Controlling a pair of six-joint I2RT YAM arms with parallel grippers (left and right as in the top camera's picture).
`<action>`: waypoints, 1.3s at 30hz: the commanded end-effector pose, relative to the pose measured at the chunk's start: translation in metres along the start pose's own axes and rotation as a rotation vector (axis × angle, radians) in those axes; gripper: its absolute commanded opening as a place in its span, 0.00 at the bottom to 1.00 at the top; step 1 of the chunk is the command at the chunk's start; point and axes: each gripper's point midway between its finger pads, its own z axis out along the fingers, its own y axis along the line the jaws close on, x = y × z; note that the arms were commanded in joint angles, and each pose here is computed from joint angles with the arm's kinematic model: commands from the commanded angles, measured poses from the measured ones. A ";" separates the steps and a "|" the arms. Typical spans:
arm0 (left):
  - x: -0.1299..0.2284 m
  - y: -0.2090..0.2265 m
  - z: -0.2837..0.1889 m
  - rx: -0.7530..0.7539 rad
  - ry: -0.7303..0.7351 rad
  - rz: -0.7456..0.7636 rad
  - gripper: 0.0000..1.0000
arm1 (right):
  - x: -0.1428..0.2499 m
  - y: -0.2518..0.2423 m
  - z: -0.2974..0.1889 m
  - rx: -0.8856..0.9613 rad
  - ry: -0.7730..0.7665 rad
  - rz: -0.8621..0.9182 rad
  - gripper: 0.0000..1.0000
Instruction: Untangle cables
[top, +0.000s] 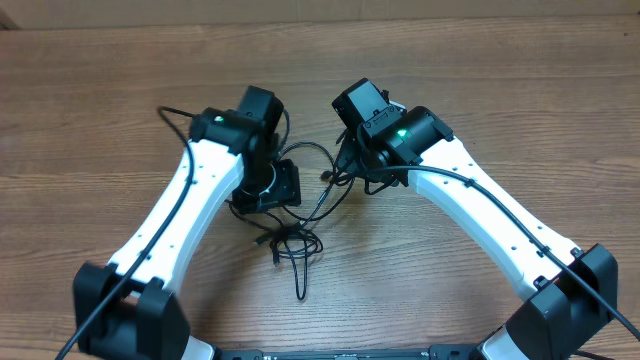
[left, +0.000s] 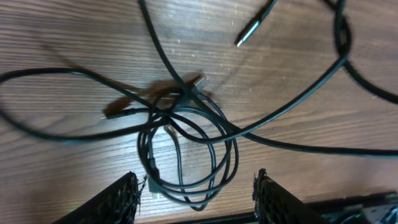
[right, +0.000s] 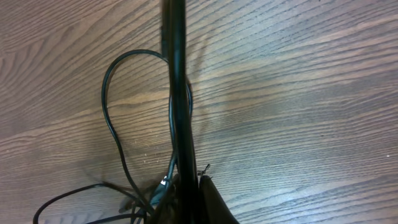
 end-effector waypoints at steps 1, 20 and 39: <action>0.008 -0.007 0.017 0.024 0.076 0.086 0.61 | 0.001 0.002 0.000 -0.007 0.000 0.005 0.06; 0.037 -0.002 0.050 0.059 0.315 0.384 0.65 | 0.001 0.001 0.001 -0.006 0.001 0.001 0.09; 0.010 0.014 0.057 -0.093 0.199 0.186 0.70 | 0.001 0.001 0.001 -0.004 0.002 0.001 0.10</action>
